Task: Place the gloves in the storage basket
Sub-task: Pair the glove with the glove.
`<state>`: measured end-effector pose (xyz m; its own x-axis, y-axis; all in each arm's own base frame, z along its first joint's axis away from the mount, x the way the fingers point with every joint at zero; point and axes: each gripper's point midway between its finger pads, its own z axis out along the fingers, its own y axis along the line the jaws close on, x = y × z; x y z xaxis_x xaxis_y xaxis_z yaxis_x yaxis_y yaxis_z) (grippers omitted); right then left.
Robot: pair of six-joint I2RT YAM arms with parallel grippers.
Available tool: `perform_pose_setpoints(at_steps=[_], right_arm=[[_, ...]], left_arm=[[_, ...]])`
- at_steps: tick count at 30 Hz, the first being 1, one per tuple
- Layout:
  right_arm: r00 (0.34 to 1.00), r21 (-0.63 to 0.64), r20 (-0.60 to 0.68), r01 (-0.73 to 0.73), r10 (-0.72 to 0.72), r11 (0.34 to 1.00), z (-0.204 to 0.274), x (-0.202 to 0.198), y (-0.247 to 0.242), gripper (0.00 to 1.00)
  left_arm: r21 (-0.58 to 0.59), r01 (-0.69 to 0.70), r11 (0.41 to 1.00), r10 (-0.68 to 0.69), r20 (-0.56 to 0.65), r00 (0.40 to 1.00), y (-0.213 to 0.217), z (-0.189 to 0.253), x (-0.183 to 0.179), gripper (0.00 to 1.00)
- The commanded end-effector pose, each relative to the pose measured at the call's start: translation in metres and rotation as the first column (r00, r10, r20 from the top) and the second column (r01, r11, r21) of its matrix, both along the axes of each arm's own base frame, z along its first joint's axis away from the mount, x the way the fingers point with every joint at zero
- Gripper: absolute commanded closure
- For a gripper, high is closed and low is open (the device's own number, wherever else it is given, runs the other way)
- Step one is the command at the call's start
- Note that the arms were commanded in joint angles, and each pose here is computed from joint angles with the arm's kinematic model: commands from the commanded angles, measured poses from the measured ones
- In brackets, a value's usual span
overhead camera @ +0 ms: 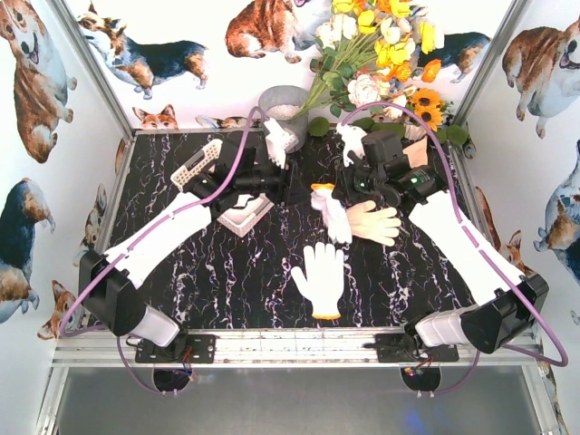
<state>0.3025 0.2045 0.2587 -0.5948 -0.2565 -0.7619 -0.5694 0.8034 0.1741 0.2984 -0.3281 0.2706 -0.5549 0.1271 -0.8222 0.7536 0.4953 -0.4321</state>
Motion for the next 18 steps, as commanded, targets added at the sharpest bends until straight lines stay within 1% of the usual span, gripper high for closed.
perform_pose_setpoints(at_steps=[1, 5, 8, 13, 15, 18], right_arm=[[0.987, 0.044, 0.158, -0.038, 0.030, 0.998, 0.040, 0.017, 0.005, 1.00], [0.987, 0.044, 0.151, -0.067, 0.059, 0.997, 0.025, 0.015, 0.009, 1.00], [0.989, 0.065, 0.137, -0.071, 0.062, 0.995, 0.011, 0.014, 0.012, 1.00], [0.985, 0.108, 0.123, -0.135, 0.121, 0.985, 0.004, 0.002, 0.021, 1.00], [0.979, 0.126, 0.123, -0.178, 0.163, 0.976, 0.004, -0.004, 0.026, 1.00], [0.968, 0.135, 0.134, -0.232, 0.215, 0.963, 0.004, -0.008, 0.032, 1.00]], left_arm=[[-0.060, -0.020, 0.998, 0.023, 0.038, 0.999, 0.006, 0.020, 0.012, 0.59], [-0.071, -0.060, 0.996, 0.060, 0.008, 0.998, 0.010, 0.016, 0.019, 0.46], [-0.087, -0.060, 0.994, 0.059, -0.012, 0.998, 0.010, 0.012, 0.015, 0.39], [-0.125, -0.010, 0.992, 0.004, -0.044, 0.999, 0.008, 0.004, -0.001, 0.33], [-0.138, 0.018, 0.990, -0.025, -0.050, 0.998, 0.005, 0.001, -0.006, 0.32], [-0.127, 0.028, 0.992, -0.038, -0.073, 0.997, 0.002, -0.010, -0.006, 0.31]])
